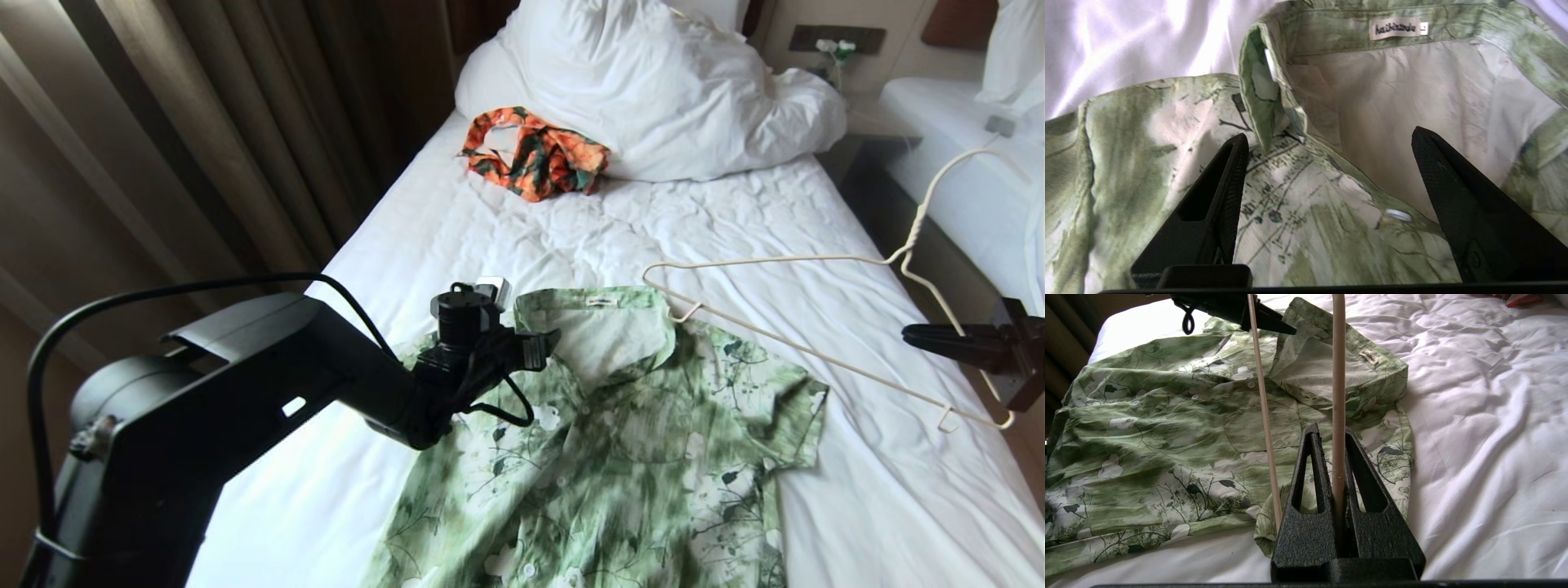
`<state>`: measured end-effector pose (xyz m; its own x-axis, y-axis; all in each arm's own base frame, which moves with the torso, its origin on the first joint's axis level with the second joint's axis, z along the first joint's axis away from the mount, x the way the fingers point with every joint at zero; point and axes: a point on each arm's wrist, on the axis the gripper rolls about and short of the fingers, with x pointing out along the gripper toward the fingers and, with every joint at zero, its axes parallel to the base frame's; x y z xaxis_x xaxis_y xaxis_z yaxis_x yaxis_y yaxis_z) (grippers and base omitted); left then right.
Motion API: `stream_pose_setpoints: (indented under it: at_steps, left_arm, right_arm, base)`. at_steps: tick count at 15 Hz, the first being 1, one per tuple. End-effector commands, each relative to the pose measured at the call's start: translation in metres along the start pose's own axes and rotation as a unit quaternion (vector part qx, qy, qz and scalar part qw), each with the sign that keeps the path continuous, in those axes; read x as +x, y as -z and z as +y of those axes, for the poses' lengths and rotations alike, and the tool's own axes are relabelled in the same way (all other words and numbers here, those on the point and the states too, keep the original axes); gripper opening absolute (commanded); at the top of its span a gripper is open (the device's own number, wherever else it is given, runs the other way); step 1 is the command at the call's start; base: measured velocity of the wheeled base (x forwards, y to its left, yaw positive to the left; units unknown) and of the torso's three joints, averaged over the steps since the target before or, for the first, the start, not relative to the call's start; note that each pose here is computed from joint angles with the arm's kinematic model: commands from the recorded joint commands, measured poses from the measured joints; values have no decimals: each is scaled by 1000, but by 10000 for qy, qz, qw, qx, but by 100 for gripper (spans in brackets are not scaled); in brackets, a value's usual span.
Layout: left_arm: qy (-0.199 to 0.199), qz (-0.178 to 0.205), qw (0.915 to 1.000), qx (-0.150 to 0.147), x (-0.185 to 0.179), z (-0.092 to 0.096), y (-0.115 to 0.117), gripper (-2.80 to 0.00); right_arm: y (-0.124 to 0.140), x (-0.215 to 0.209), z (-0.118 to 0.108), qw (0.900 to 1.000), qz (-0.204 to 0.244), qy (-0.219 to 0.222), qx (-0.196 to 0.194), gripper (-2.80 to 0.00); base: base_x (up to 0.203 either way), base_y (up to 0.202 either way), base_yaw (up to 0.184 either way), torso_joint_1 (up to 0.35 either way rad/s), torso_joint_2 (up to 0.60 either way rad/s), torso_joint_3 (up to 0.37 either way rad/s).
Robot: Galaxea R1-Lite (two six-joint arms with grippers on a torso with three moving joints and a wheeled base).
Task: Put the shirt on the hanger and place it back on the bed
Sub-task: Lift the shirt and hanger
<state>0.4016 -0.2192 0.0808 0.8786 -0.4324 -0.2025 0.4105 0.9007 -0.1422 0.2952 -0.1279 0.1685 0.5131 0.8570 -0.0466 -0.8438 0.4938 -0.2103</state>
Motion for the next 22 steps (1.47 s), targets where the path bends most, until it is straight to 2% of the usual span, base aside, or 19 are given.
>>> stream_pose_setpoints:
  at_steps: [1,3,4,10,15,19,22]
  left_arm:
    - [-153,-11,9999,76,13,6,10,0]
    - [-184,-2,9997,149,19,8,15,0]
    - [-181,-70,9996,184,20,7,15,-280]
    - [-330,-281,9988,205,16,13,-2,-280]
    - [-329,-297,9989,177,3,11,-12,-280]
    - [-267,-525,9981,153,-36,4,-47,-280]
    - [-124,-688,9974,197,-68,-14,-72,-280]
  right_arm:
    - [0,0,1,10000,-31,-31,-28,-280]
    - [0,0,1,10000,-31,-32,-31,-280]
    - [0,0,1,10000,-31,-32,-28,-280]
    - [3,2,3,10000,-12,-39,25,-280]
    - [3,10,3,9998,208,50,-21,-280]
    - [8,14,7,9995,299,53,41,-280]
    - [11,34,7,9992,388,-100,-86,-280]
  base:
    - [0,0,0,0,0,0]
    - [0,0,0,0,0,0]
    - [0,0,0,0,0,0]
    - [0,0,0,0,0,0]
    - [0,0,0,0,0,0]
    - [0,0,0,0,0,0]
    - [0,0,0,0,0,0]
